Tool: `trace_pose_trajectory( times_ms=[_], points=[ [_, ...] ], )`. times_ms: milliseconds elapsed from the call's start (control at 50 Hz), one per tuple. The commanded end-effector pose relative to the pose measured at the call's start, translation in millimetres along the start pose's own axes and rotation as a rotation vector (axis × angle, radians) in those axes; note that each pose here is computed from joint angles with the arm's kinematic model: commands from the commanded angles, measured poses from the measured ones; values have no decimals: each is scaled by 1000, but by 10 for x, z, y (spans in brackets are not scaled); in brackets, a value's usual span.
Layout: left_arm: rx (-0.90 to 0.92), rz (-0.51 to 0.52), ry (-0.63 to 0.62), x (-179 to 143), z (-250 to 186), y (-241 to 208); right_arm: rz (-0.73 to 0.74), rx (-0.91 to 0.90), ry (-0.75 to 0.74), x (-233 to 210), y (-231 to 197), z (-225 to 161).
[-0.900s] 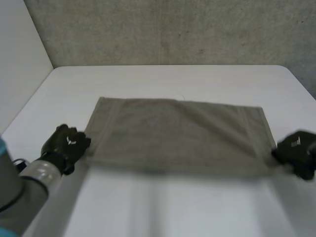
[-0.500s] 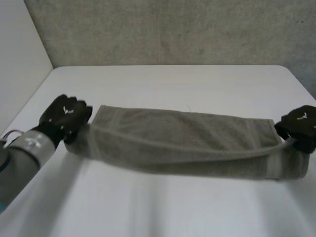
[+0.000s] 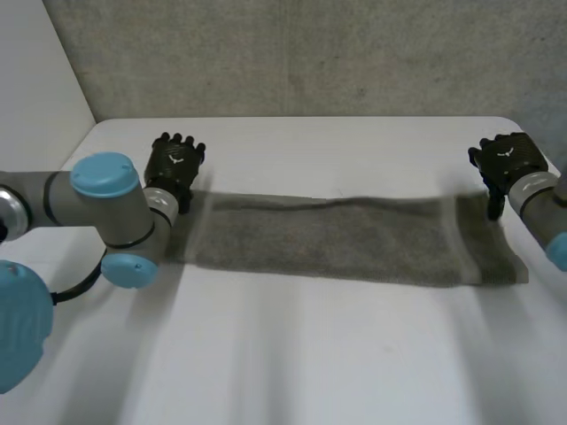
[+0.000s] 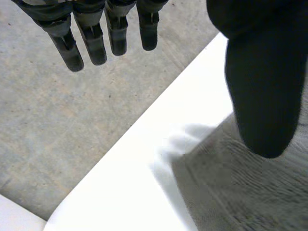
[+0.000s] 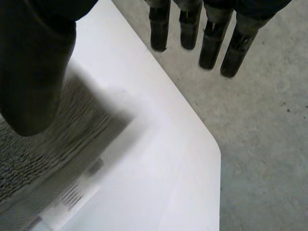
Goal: Fold the towel.
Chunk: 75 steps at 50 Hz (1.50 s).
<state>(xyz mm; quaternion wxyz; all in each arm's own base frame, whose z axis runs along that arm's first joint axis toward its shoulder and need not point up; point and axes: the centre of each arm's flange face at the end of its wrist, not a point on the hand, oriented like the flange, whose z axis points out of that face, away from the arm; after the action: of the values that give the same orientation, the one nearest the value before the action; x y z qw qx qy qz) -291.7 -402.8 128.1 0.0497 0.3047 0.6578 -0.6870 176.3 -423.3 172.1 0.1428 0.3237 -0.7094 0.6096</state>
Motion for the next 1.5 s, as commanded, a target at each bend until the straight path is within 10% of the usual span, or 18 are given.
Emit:
trace_pose_trajectory(
  times_ms=[20,480,1100,1340,1500],
  points=[
    [-33,7,5,35,-20,117,-3,-37,11,-102,34,1],
    [-90,-199,-28,-195,-1085,-297,27,-171,-193,-399,145,-944],
    [-75,-281,-35,-143,-1191,-195,52,-190,-101,-239,620,-618],
    [-49,-282,-47,-208,-1238,-301,-19,-302,23,512,813,-546],
    [-30,-286,-54,-244,-1248,-367,-113,-93,76,636,24,-497]
  ],
)
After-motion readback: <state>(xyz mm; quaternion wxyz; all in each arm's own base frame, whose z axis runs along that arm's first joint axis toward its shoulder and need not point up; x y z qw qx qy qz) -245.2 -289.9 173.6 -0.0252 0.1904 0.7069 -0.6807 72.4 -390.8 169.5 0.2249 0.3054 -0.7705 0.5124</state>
